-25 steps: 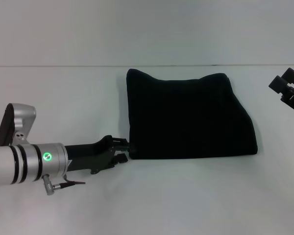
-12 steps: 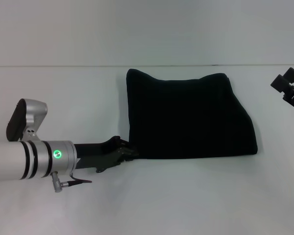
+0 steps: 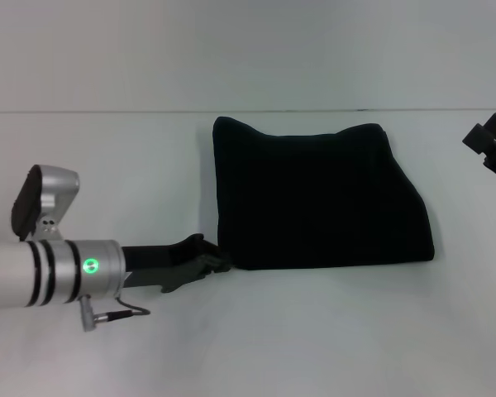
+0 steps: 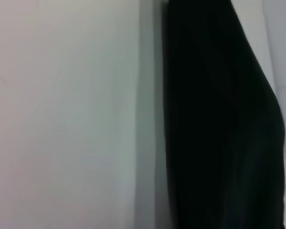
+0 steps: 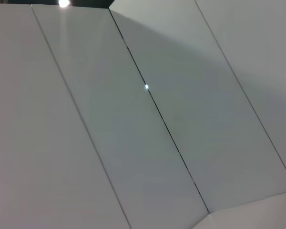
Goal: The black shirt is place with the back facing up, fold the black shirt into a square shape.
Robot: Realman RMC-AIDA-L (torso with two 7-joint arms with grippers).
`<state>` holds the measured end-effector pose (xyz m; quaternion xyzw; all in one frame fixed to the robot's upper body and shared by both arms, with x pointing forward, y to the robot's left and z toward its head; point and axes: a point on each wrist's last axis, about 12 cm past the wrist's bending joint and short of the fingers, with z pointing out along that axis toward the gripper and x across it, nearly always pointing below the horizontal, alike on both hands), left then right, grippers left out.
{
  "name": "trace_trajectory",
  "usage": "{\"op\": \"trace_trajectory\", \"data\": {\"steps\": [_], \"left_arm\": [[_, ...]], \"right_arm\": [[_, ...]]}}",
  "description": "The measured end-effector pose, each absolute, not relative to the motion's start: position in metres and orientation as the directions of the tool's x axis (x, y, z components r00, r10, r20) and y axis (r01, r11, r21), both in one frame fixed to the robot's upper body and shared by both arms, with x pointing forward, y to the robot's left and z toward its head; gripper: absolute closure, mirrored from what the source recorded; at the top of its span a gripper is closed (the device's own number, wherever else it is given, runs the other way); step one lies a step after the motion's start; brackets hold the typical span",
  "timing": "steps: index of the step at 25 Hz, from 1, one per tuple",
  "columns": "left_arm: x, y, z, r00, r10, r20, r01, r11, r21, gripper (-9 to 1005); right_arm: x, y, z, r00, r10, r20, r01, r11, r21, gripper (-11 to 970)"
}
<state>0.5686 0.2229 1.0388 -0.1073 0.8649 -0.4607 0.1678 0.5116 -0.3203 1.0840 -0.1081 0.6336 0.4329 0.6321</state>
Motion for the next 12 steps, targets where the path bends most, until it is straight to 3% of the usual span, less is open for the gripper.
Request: {"op": "trace_trajectory", "data": {"steps": [7,12], "left_arm": [[0.542,0.261,1.037,-0.907,-0.384,-0.17,-0.058,0.514,-0.856,934],[0.541,0.264,1.037,-0.905,-0.398,-0.149,-0.071,0.487,-0.87,906]], "right_arm": [[0.513,-0.321,1.085,-0.189,0.418,-0.889,-0.682,0.596,0.425,166],[0.513,-0.319,1.084,-0.191,0.418,-0.888,-0.678,0.598,0.428,166]]}}
